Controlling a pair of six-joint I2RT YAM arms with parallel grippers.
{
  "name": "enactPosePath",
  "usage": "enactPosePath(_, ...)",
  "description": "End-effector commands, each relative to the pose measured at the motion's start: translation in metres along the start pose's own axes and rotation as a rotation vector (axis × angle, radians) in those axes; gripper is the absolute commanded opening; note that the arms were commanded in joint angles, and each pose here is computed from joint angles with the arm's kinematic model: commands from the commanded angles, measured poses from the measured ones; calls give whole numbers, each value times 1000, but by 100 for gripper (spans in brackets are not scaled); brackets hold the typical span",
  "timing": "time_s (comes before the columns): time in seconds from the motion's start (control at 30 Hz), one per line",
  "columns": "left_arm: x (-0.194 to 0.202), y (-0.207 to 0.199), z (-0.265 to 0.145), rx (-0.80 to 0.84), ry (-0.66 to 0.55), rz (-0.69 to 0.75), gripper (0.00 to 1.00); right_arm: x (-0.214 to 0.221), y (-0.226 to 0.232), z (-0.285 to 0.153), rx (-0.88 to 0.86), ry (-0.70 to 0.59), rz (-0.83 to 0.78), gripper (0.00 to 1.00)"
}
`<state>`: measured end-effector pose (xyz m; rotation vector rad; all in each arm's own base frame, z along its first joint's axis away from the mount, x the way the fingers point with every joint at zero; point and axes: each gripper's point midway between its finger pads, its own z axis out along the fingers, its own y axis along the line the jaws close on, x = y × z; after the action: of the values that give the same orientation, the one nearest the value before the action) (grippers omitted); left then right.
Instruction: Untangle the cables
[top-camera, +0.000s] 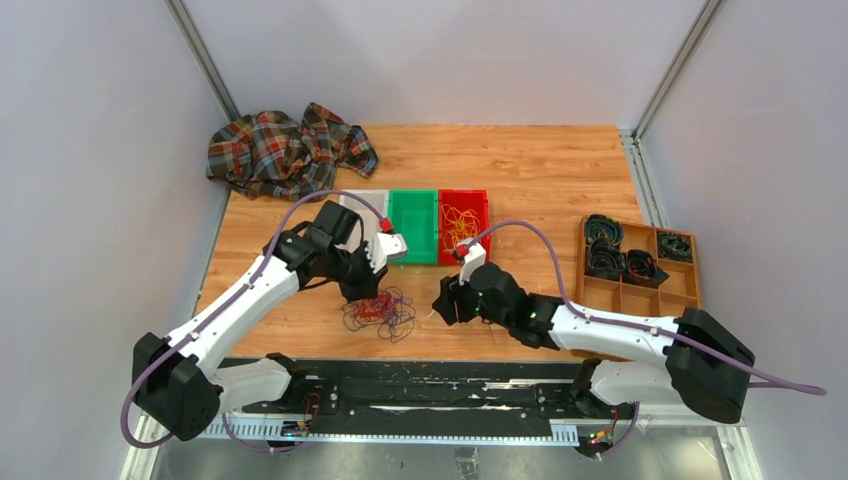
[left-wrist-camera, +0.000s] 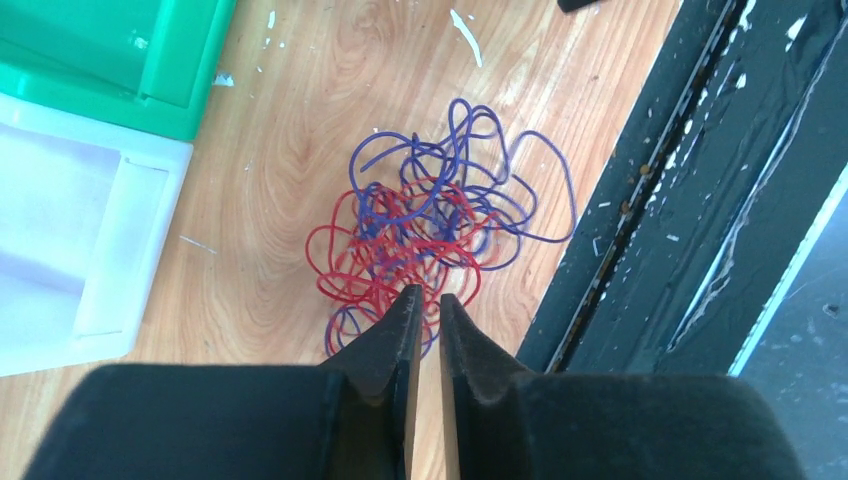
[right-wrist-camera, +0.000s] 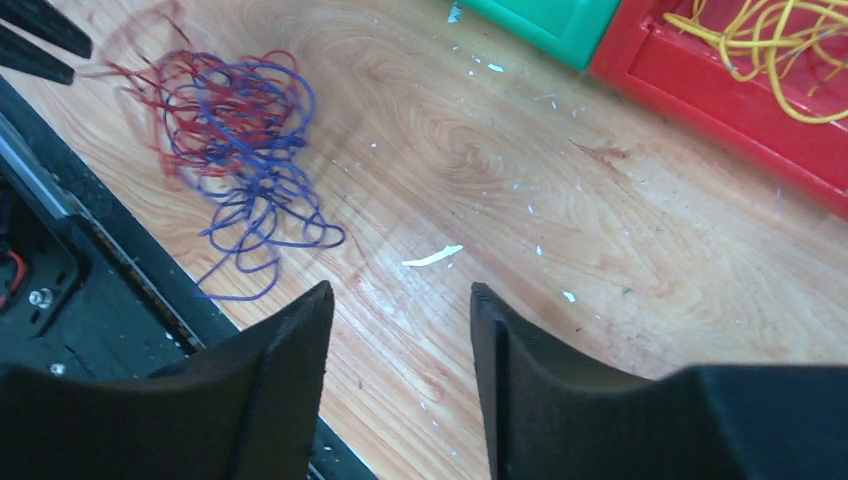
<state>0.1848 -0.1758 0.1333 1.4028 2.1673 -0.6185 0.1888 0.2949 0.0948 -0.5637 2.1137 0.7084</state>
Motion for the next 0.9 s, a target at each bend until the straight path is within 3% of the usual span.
enactPosePath(0.0,-12,5,3,-6,-44,-30,24,-5,8,2,-44,-19,32,60)
enactPosePath(0.13,-5,11,3,-42,-21,-11,47,-2,26,15,-113,15,43,68)
enactPosePath(0.27,7,19,1,-79,-1,8,59,15,35,33,-131,84,23,68)
enactPosePath(0.5,32,40,15,-124,48,-54,60,36,33,51,-114,143,49,52)
enactPosePath(0.77,65,40,45,-70,116,-25,53,36,24,45,-68,142,48,17)
enactPosePath(0.87,81,47,47,-95,183,9,47,36,18,36,-50,139,37,12)
